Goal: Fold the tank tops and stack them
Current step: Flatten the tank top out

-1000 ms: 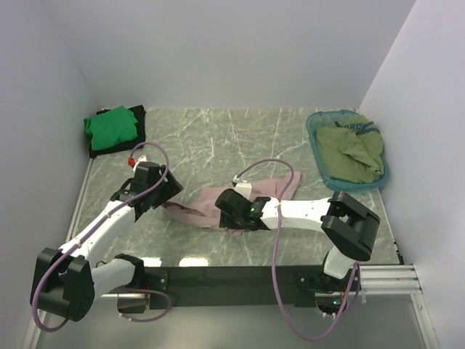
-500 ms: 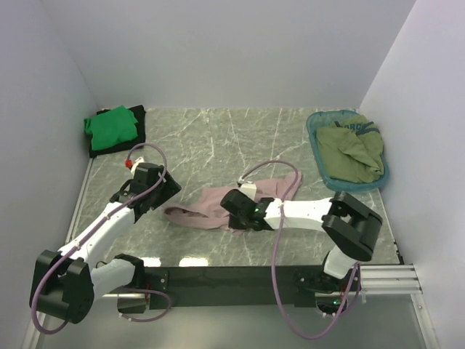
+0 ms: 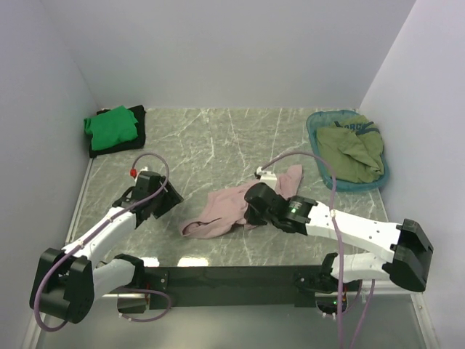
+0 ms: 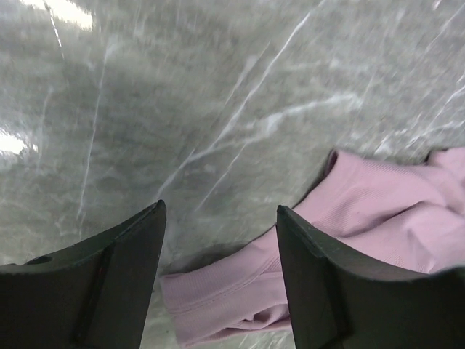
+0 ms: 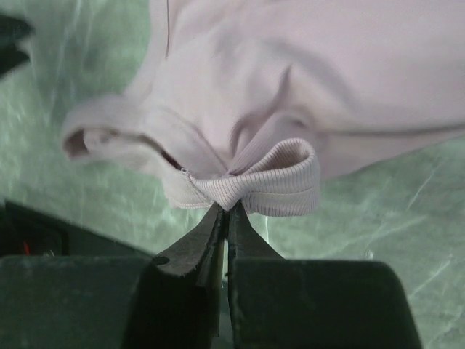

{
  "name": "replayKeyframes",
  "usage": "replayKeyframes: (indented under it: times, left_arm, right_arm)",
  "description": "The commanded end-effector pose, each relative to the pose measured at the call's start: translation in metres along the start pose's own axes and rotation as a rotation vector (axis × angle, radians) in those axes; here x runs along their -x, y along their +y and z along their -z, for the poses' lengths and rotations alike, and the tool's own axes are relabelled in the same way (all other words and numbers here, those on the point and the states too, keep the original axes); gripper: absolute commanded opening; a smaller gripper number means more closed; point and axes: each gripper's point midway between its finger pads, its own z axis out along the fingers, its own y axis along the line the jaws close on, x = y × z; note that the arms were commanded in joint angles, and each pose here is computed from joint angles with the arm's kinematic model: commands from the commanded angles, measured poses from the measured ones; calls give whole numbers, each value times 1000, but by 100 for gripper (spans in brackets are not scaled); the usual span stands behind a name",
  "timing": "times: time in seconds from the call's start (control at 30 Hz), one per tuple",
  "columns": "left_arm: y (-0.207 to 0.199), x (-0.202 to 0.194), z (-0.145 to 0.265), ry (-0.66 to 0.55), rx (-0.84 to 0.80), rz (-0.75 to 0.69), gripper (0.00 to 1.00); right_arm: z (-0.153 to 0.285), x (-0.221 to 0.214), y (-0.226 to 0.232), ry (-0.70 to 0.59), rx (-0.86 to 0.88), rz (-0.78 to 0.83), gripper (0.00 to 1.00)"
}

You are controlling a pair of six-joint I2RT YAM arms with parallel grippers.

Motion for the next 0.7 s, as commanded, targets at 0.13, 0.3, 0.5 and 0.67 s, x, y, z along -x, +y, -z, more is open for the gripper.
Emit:
replayKeyframes:
  times: [0.13,0.3,0.5,0.67]
  left_arm:
    - [0,-32,-3,102,-52,-47,67]
    - [-5,-52,-3,162,-56,-95,65]
    - [4,-73,8,230,-10,-120,62]
    - [9,-95,19,310,49,-95,64]
  right_arm:
    - [17,-102,-25,275,33,126,0]
    - [32,-166,-53,417,-20,137,0]
    - [33,-170,-74,393,-99,86,22]
    - [29,-156,-68,322,-98,56,41]
